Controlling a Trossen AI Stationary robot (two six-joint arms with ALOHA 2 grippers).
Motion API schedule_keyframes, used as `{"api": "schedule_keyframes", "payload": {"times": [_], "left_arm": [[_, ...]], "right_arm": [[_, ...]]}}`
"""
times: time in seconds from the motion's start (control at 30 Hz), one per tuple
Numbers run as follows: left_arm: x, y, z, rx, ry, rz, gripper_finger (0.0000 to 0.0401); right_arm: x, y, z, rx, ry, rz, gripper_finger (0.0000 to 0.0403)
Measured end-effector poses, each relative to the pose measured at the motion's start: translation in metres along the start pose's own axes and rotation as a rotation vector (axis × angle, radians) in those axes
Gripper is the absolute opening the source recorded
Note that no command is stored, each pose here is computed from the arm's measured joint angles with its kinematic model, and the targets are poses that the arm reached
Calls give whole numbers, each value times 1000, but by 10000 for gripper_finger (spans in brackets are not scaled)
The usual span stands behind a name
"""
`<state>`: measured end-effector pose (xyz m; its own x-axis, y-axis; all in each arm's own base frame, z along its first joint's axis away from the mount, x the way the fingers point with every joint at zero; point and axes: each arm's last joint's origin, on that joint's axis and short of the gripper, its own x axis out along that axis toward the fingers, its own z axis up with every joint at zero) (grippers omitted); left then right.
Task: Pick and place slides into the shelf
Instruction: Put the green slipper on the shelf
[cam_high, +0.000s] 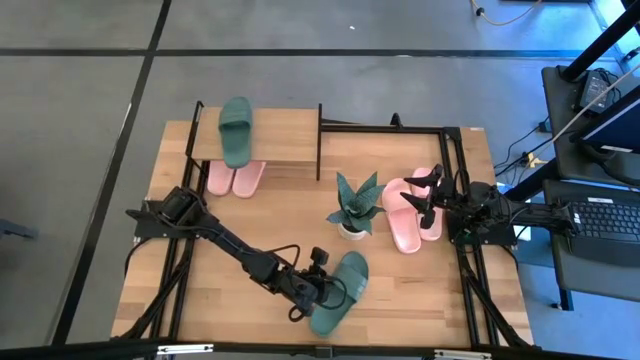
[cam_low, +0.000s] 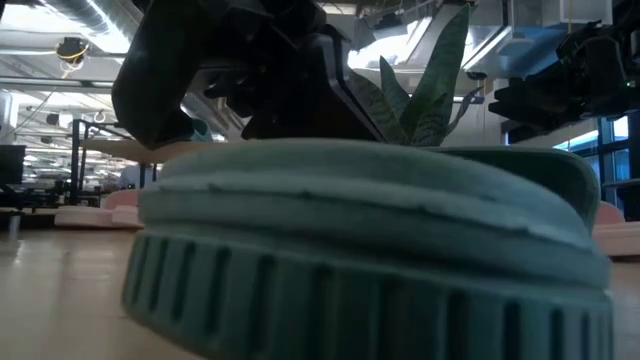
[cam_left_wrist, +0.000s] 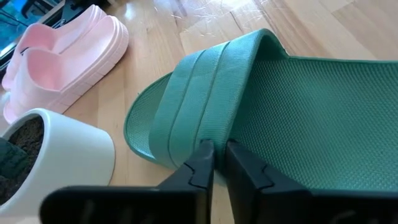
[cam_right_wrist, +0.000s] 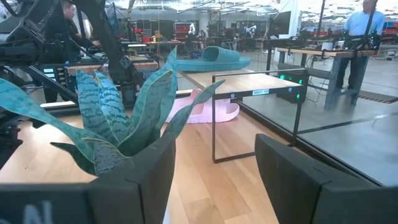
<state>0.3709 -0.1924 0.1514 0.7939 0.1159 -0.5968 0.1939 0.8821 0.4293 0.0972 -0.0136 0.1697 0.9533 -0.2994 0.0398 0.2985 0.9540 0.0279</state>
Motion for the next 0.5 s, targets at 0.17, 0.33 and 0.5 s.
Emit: {"api": "schedule_keyframes", "payload": {"times": [0.17,0.33,0.5], "left_arm": [[0,0,0,-12,0,2,5],[-5,2,3,-20,-9,15,3],[-28,13,17,-35,-44,12,2]], "right_arm": [[0,0,0,0,0,0,221],[0,0,0,0,0,0,221],[0,0,0,0,0,0,221]]}}
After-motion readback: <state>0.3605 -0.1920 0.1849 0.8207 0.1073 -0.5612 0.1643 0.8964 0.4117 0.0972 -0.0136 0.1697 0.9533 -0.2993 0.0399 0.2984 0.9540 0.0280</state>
